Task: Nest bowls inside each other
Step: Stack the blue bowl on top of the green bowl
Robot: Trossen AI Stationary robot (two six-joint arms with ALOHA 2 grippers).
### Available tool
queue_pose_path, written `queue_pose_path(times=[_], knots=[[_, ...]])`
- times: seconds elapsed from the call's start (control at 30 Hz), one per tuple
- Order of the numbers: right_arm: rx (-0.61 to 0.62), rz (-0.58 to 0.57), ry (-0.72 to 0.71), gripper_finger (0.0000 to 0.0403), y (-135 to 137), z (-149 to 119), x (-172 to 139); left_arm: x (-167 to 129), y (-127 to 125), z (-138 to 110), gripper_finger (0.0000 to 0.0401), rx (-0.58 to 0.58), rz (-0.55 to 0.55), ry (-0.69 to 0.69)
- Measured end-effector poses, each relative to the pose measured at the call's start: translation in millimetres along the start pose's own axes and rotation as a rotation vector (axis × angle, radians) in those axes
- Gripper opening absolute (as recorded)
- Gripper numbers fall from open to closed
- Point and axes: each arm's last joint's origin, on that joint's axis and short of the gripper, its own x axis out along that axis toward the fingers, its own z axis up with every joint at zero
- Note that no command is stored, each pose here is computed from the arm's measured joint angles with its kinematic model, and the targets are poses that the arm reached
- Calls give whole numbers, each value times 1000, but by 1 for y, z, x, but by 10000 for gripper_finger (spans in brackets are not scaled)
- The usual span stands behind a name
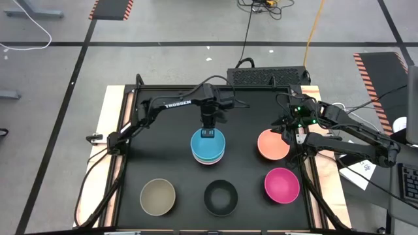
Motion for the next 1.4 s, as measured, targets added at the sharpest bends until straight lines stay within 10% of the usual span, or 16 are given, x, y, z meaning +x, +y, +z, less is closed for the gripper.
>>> queue_pose_path(times=[1.13,1.4], knots=[[0,0,0,146,0,0,0,17,-23,5,5,-1,165,69],[-1,0,0,146,0,0,0,21,-21,6,62,-16,200,73]])
